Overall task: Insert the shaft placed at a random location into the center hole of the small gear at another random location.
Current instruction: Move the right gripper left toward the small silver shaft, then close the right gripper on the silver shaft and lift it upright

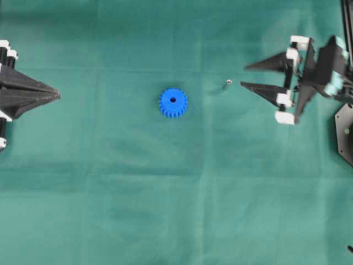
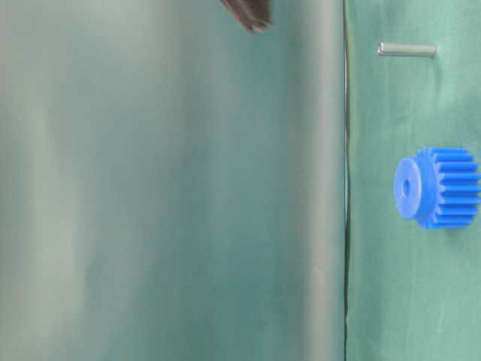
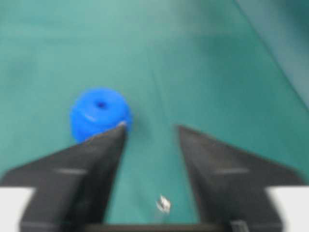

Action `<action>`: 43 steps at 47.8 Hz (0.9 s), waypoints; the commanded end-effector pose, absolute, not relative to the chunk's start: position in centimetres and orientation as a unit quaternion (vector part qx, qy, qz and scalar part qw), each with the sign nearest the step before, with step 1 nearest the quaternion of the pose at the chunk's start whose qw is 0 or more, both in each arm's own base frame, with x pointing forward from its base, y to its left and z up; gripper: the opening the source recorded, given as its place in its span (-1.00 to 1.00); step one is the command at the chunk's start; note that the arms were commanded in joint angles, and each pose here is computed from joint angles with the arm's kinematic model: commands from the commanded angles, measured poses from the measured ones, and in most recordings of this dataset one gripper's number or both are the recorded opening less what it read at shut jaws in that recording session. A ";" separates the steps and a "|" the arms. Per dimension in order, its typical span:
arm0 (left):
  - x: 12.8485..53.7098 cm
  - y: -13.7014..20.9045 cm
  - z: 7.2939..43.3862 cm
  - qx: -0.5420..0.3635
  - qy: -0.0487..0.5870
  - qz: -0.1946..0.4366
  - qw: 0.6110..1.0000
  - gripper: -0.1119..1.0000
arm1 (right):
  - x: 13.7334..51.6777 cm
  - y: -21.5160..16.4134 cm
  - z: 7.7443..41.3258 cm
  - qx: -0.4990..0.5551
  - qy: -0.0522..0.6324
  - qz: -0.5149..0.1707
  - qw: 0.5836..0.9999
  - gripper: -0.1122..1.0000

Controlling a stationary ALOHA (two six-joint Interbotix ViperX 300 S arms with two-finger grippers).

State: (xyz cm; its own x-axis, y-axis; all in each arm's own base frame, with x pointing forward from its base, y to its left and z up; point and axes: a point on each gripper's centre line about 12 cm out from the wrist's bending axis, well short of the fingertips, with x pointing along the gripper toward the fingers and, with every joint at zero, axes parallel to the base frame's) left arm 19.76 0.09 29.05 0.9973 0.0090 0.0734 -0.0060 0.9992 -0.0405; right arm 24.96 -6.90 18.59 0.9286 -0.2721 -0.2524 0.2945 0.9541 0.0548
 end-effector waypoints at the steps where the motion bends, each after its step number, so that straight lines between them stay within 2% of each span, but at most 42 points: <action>1: 19.8 0.1 29.3 -0.021 -0.043 0.005 0.999 -0.81 | 25.7 -8.0 17.5 0.052 0.121 -0.164 0.978 0.61; 3: 19.8 0.1 29.3 -0.021 -0.042 0.005 0.999 -0.81 | 25.9 -8.4 16.8 0.052 0.123 -0.170 0.976 0.70; 9: 19.8 0.1 29.1 -0.022 -0.041 0.004 0.999 -0.81 | 26.4 -9.0 14.7 0.059 0.139 -0.181 0.972 0.47; 19: 19.7 0.2 29.0 -0.021 -0.041 0.005 0.999 -0.81 | 27.1 -9.2 11.7 0.078 0.167 -0.184 0.965 0.52; 28: 19.6 0.2 28.8 -0.022 -0.038 0.006 0.999 -0.81 | 27.4 -9.4 10.4 0.085 0.176 -0.186 0.963 0.51; 43: 19.6 0.2 28.5 -0.024 -0.035 0.006 0.999 -0.81 | 27.7 -9.4 10.3 0.084 0.177 -0.184 0.963 0.51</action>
